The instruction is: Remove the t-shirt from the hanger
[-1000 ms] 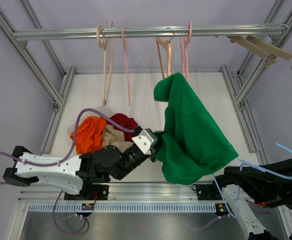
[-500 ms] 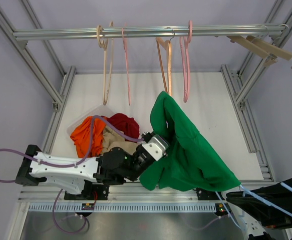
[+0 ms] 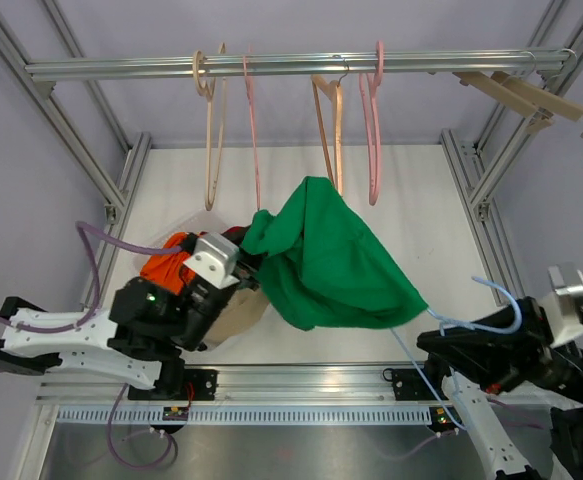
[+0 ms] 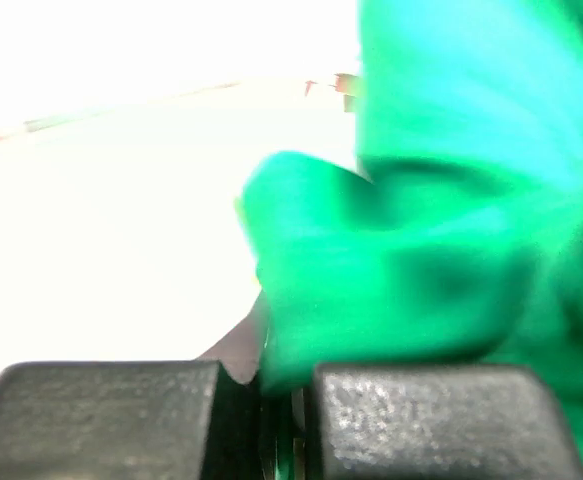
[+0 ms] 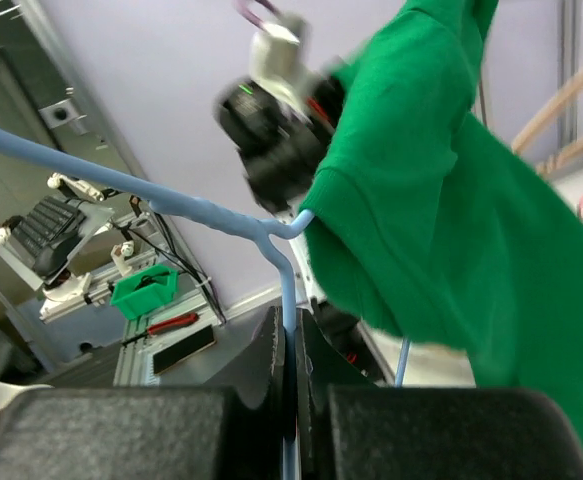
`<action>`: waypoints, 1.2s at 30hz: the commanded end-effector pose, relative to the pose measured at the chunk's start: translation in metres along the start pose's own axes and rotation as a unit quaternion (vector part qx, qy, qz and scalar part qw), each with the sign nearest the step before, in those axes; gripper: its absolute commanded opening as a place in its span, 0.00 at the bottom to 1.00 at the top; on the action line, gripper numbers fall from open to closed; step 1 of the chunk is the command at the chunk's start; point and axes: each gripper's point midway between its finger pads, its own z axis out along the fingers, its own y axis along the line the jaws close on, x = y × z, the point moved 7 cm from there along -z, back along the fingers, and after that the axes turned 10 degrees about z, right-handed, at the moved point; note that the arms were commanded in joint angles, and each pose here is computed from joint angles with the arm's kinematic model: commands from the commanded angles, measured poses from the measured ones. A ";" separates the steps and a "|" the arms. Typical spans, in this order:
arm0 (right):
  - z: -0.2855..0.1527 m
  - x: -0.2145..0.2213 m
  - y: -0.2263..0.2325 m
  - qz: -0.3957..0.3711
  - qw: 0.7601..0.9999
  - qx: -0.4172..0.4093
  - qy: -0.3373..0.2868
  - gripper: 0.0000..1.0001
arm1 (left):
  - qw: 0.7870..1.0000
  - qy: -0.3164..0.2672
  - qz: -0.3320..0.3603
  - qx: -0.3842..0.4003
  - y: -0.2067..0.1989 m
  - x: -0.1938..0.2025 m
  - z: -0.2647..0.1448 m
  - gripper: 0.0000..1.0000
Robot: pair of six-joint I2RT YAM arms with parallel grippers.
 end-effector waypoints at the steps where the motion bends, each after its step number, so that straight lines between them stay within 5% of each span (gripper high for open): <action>1: -0.005 0.026 -0.020 0.044 0.998 0.011 0.051 0.00 | 0.997 0.015 0.001 -0.071 0.053 -0.026 -0.010 0.00; 10: -0.021 0.045 -0.031 0.022 0.994 0.099 0.030 0.00 | 0.988 -0.034 -0.132 -0.065 0.150 -0.092 -0.046 0.00; 16: -0.025 0.032 -0.073 0.016 0.968 0.249 -0.033 0.00 | 0.987 -0.020 -0.132 -0.094 0.188 -0.096 -0.064 0.00; 26: -0.016 0.023 -0.076 0.006 0.974 0.224 -0.044 0.00 | 0.988 -0.005 -0.072 -0.140 0.174 -0.062 -0.064 0.00; 36: -0.008 0.019 -0.119 0.027 0.956 0.290 -0.038 0.00 | 0.981 0.053 -0.079 -0.171 0.117 0.036 -0.078 0.00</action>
